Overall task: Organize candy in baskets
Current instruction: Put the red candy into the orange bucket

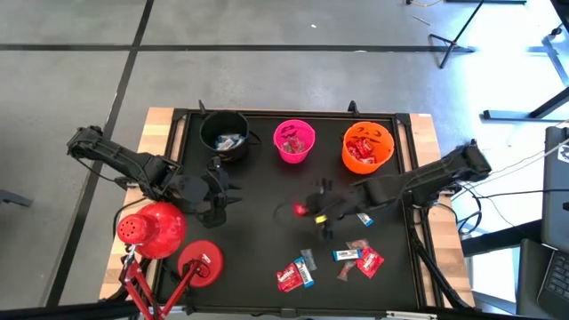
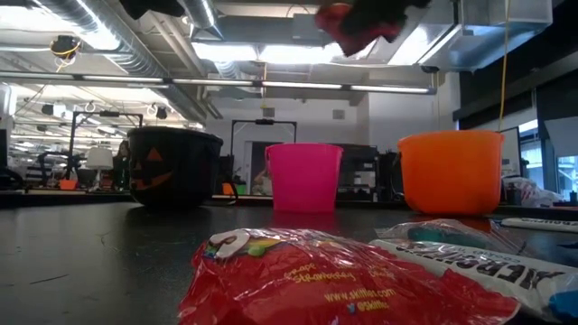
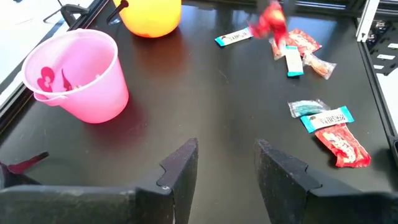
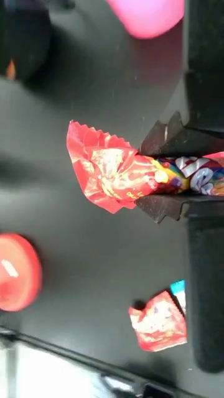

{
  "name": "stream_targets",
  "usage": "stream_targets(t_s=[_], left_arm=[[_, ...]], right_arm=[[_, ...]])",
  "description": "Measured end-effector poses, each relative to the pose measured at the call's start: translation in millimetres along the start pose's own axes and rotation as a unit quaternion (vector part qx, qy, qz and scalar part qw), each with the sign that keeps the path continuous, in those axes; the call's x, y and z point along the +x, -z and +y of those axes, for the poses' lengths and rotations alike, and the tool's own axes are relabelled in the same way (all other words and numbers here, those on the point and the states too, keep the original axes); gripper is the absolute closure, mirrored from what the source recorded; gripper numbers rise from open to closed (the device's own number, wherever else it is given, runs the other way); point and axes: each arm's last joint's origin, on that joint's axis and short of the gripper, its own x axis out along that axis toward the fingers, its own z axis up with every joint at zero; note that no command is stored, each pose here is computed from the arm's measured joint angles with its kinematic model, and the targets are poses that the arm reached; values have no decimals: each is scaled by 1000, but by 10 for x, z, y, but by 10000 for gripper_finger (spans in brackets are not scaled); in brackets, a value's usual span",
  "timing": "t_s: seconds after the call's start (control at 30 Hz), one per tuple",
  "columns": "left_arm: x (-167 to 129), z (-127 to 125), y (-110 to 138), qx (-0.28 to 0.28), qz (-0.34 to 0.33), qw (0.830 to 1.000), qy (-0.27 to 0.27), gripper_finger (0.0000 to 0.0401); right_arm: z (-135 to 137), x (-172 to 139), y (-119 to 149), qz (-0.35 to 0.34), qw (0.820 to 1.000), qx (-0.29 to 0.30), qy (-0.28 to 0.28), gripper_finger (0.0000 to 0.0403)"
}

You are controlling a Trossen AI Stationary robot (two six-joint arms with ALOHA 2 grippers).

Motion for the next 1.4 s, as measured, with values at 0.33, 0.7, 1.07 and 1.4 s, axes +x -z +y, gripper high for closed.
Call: stream_targets(t_s=[0.33,0.7,1.07,1.4], left_arm=[[0,0,-1,0,-1,1000,-1,255],[0,0,-1,0,-1,1000,-1,255],[0,1,-1,-2,-1,1000,-1,254],[0,1,-1,-2,-1,1000,-1,255]], right_arm=[[-631,-613,304,-107,988,94,63,337],[-1209,-1022,496,-82,962,155,211,336],[-1707,-1155,858,50,906,256,332,315],[-1790,-1196,947,83,898,276,332,205]])
